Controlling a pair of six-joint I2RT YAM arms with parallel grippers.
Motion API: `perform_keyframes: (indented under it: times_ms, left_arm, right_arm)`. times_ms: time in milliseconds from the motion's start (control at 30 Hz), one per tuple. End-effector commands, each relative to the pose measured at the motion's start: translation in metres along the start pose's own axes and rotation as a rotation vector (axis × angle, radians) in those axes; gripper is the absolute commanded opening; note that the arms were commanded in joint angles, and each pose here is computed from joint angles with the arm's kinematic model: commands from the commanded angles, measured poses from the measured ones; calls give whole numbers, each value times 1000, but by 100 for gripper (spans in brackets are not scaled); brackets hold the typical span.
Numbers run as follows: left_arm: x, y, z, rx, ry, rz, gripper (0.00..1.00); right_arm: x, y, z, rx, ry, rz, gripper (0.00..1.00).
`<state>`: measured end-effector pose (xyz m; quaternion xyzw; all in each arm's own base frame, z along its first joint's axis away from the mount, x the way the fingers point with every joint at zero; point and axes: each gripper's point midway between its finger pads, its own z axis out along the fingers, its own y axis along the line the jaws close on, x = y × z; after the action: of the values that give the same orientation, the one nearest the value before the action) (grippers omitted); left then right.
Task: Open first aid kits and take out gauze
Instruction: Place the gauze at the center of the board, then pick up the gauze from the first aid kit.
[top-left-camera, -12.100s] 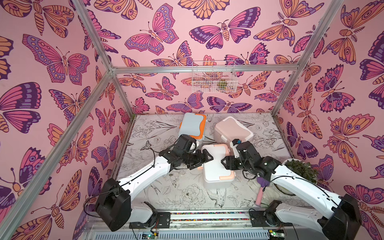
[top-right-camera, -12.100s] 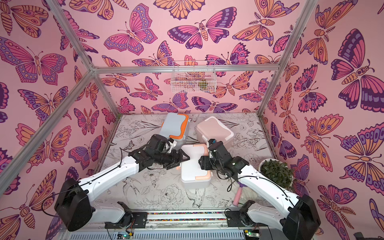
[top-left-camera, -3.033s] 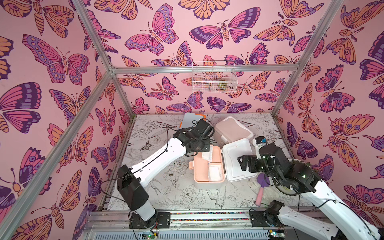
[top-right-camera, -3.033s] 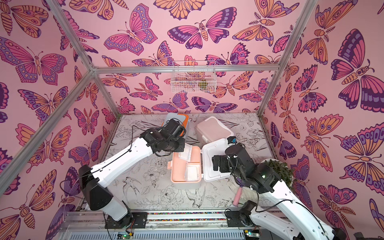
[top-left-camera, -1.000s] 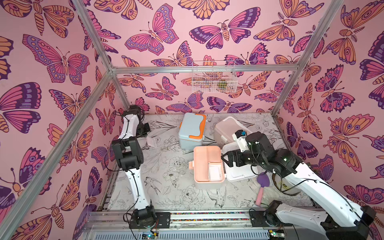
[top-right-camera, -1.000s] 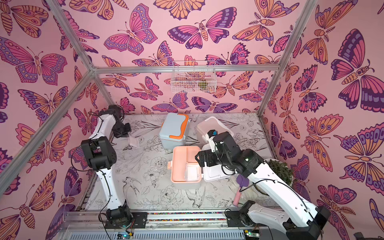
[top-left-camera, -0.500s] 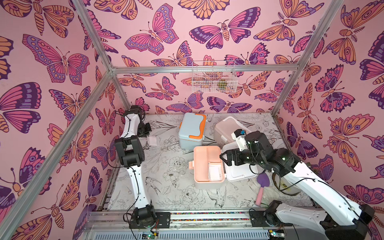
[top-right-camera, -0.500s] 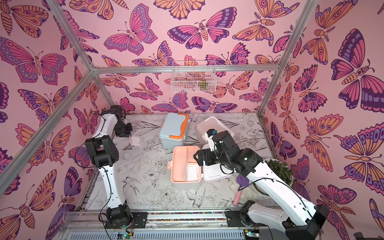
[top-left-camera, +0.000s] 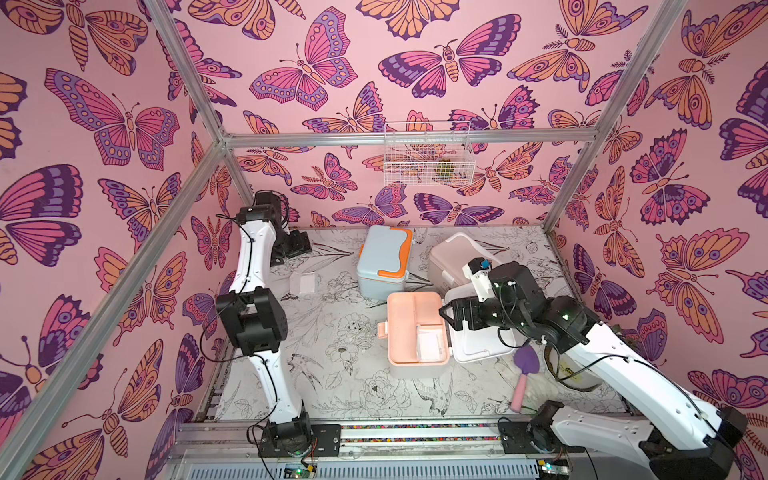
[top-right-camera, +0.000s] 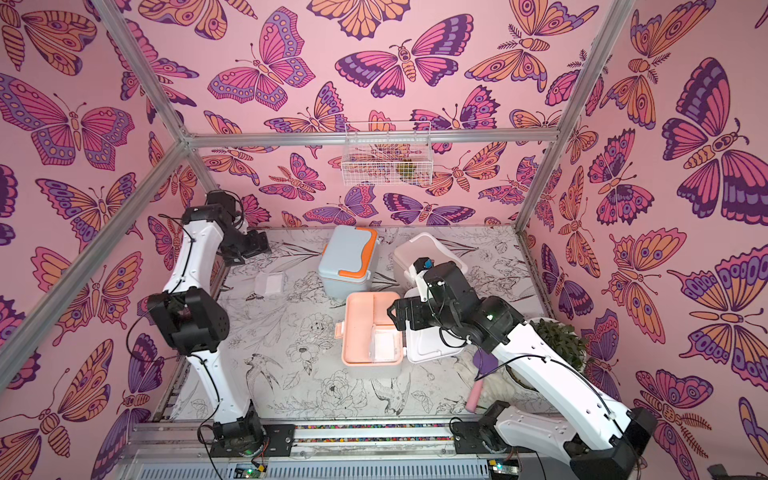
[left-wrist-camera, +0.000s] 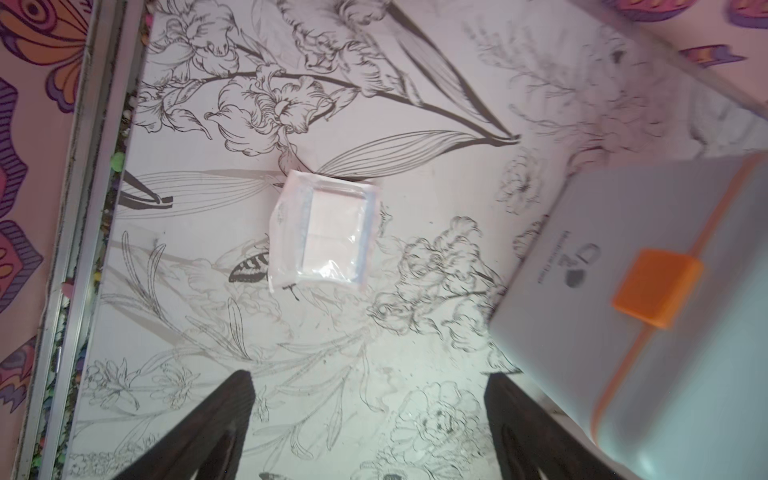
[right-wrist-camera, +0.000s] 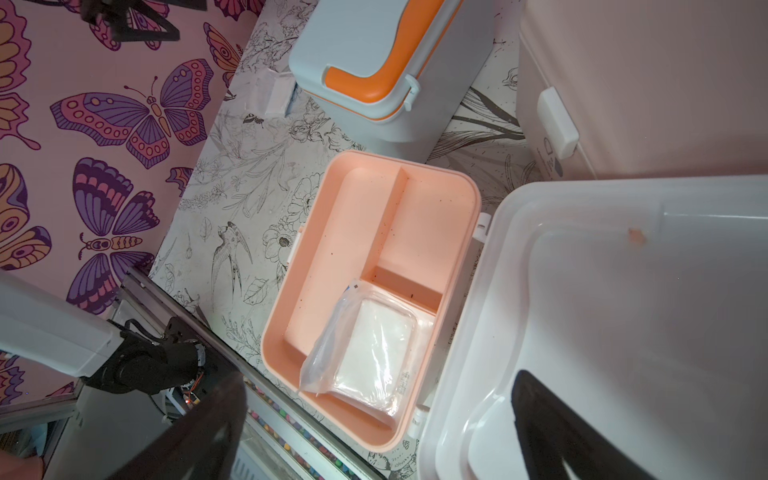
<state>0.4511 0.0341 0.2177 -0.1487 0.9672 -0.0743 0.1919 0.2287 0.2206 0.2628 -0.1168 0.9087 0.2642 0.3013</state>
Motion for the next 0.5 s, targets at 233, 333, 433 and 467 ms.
perform_keyframes:
  times_ms: [233, 333, 433, 467]
  left_arm:
    - [138, -135, -77, 183, -86, 283, 87]
    - [189, -161, -75, 220, -49, 359, 87]
    - [238, -177, -66, 245, 1, 396, 84]
    - [253, -183, -63, 253, 22, 409, 83]
  right_arm:
    - [3, -30, -7, 145, -41, 62, 99]
    - [3, -35, -10, 165, -56, 77, 99]
    - [5, -37, -10, 168, -60, 88, 99]
    - [5, -39, -10, 171, -63, 96, 99]
